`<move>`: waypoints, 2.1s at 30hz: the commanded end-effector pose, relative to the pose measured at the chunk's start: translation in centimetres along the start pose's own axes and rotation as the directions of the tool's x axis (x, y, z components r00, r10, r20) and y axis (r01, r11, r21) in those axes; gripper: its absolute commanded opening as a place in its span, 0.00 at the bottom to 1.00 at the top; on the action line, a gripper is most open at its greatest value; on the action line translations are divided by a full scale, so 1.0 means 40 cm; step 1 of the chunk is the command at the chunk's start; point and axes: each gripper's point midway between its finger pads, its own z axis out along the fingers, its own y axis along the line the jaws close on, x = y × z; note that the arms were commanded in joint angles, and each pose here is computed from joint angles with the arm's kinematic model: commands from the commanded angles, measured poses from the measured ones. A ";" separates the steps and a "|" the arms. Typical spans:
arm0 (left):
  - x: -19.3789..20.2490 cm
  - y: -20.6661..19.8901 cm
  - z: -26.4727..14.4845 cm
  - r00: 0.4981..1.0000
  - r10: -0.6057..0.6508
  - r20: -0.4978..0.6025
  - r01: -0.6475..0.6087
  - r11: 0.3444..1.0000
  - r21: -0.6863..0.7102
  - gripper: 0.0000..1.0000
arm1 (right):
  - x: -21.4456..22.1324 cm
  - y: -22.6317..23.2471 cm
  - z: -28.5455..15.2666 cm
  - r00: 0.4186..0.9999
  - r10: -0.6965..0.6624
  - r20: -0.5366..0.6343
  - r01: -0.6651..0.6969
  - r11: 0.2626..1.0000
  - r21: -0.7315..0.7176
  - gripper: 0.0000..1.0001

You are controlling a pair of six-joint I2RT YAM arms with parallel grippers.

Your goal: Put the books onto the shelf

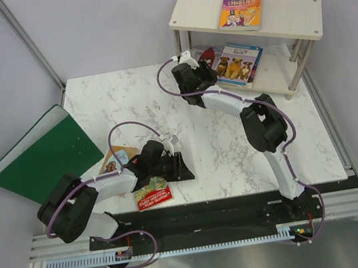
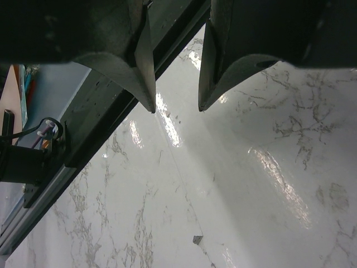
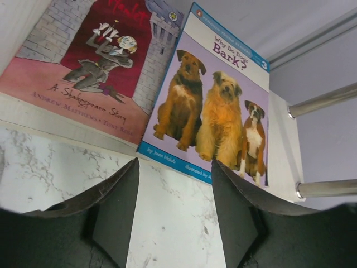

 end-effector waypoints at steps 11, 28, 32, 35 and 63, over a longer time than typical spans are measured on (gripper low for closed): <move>-0.040 -0.042 0.004 0.999 0.025 0.034 -0.026 0.999 0.044 0.43 | -0.039 0.065 0.095 0.993 0.116 0.001 -0.116 0.992 -0.041 0.57; -0.038 -0.037 0.008 0.999 0.021 0.026 -0.022 0.999 0.036 0.43 | 0.022 0.073 0.204 0.982 0.175 -0.072 -0.182 0.978 -0.102 0.56; -0.038 -0.038 0.008 0.999 0.021 0.024 -0.021 0.999 0.036 0.43 | 0.031 0.057 0.214 0.978 0.190 -0.083 -0.197 0.977 -0.081 0.53; -0.038 -0.036 0.010 1.000 0.019 0.022 -0.020 0.999 0.035 0.43 | 0.039 0.039 0.221 0.976 0.200 -0.092 -0.207 0.976 -0.070 0.42; -0.034 -0.033 0.016 1.000 0.015 0.011 -0.015 0.999 0.034 0.43 | 0.035 -0.079 0.234 0.959 0.269 -0.093 -0.268 0.963 0.023 0.40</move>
